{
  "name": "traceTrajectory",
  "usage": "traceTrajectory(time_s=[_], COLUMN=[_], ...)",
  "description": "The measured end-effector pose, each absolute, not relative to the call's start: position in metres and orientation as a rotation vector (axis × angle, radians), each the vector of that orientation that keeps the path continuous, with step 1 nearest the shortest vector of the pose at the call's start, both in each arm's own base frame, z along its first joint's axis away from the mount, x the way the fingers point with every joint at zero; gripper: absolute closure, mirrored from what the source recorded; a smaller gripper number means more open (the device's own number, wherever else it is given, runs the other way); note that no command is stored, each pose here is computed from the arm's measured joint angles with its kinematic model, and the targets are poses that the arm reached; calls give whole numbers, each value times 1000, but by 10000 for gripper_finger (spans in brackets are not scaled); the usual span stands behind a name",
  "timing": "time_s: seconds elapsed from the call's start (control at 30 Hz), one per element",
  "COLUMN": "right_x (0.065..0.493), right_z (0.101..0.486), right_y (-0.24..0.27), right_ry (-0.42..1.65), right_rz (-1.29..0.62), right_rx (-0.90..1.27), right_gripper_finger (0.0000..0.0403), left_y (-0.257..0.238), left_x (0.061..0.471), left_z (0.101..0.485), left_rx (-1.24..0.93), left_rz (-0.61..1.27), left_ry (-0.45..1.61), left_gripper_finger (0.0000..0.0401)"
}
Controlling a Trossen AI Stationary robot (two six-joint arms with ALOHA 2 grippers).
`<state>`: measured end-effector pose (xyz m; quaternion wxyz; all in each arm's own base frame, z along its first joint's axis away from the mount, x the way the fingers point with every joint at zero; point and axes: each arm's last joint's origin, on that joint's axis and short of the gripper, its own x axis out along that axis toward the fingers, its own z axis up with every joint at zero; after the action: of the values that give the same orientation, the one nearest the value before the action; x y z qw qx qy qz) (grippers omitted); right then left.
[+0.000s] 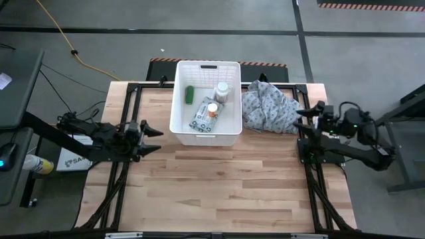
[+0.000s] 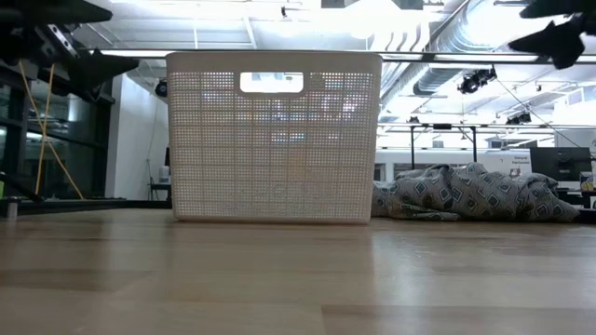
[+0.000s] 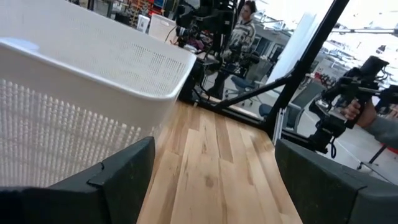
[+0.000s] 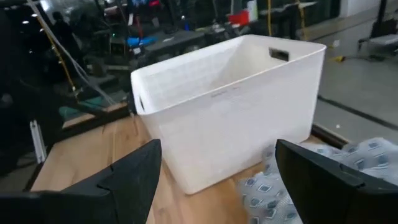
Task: Pick & place medical supplies in basket/bin
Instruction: Return to Home Position
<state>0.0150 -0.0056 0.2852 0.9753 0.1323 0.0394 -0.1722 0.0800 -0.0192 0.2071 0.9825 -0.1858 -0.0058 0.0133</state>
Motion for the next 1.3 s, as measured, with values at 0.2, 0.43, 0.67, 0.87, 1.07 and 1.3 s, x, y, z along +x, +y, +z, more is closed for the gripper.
traceTrajectory(time_s=[0.2, 0.43, 0.67, 0.87, 1.07, 1.3], right_x=[16, 18, 30, 62, 71, 84], right_z=[287, 285, 275, 233, 217, 195], right_y=[-5, -6, -10, -17, -20, -24], right_ry=[54, 66, 33, 43, 42, -4], right_rz=[-311, -318, -315, -245, -246, -209], right_rx=[259, 261, 291, 327, 324, 338], right_gripper_finger=[98, 98, 98, 98, 98, 98], left_y=[-20, -20, -20, -19, -20, -20], left_x=[81, 81, 81, 81, 81, 81], left_z=[203, 203, 203, 203, 203, 203], left_rx=[-387, -387, -385, -390, -399, -395], left_rz=[29, 29, 30, 34, 33, 34], left_ry=[0, 0, 0, -1, -1, 4], left_gripper_finger=[36, 36, 36, 36, 36, 36])
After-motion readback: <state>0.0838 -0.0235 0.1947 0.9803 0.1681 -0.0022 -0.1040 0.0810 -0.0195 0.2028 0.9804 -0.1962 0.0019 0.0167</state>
